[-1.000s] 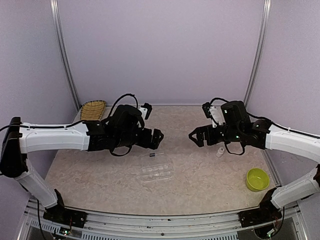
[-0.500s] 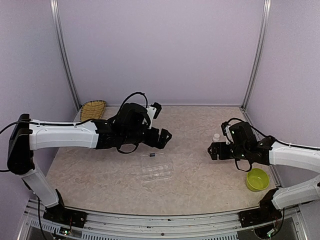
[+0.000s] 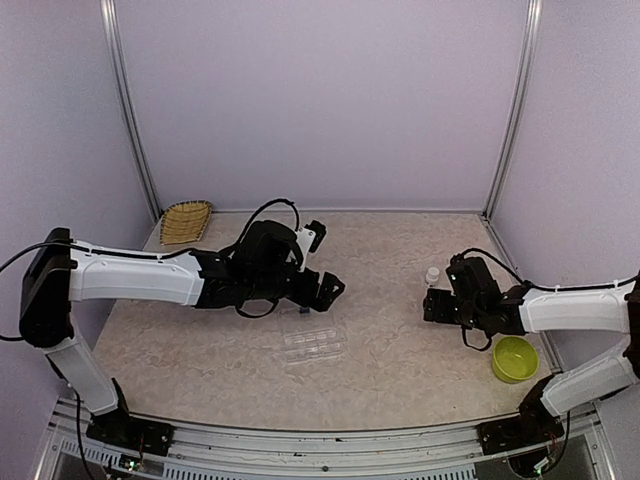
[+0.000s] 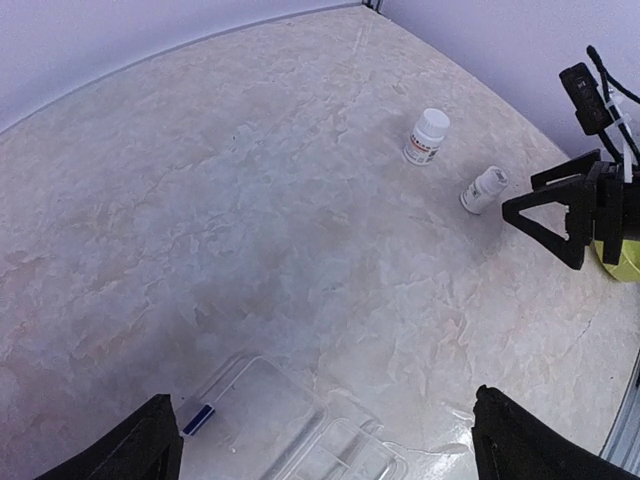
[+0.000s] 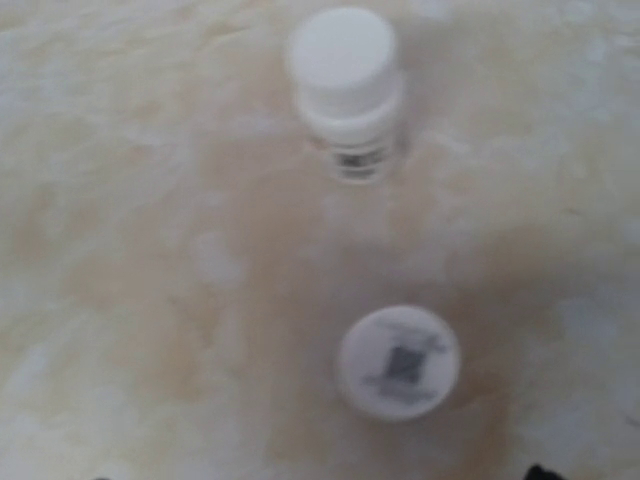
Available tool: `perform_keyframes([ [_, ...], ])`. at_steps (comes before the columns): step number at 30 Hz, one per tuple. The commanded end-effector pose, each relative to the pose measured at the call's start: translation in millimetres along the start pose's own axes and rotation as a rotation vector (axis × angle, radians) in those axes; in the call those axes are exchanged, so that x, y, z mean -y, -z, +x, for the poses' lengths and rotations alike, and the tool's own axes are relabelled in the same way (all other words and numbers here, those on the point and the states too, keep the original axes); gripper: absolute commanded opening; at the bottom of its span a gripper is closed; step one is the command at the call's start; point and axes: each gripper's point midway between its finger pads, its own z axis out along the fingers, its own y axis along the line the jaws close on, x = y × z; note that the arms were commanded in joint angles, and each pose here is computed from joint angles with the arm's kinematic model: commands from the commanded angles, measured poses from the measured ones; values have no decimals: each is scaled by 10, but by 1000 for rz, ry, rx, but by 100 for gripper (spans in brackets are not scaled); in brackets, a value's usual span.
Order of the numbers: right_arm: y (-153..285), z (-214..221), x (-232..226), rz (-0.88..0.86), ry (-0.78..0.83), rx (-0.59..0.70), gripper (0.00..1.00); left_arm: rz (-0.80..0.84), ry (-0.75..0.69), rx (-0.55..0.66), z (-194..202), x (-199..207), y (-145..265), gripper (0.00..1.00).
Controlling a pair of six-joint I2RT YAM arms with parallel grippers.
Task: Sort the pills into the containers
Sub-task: Pick up the pill bottle from the center of the board.
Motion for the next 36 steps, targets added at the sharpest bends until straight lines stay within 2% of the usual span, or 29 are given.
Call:
perform_keyframes([
  [1,-120,-139,160,110,-28,72,86,37,7,52,-76,73,70,99],
  [10,-424,-132,195,157,0,54,76,27,12,41,64,77,73,99],
  [13,-496,-116,148,132,12,48,66,19,12,39,64,64,69,99],
  [18,-536,-104,103,115,53,36,41,11,24,31,103,47,57,99],
  [22,-507,-129,84,104,79,37,32,1,29,21,128,30,61,99],
  [27,-478,-133,-18,53,131,19,24,-16,26,12,136,0,89,99],
  [36,-285,29,-589,-169,309,-11,21,-46,12,-4,145,-59,140,99],
])
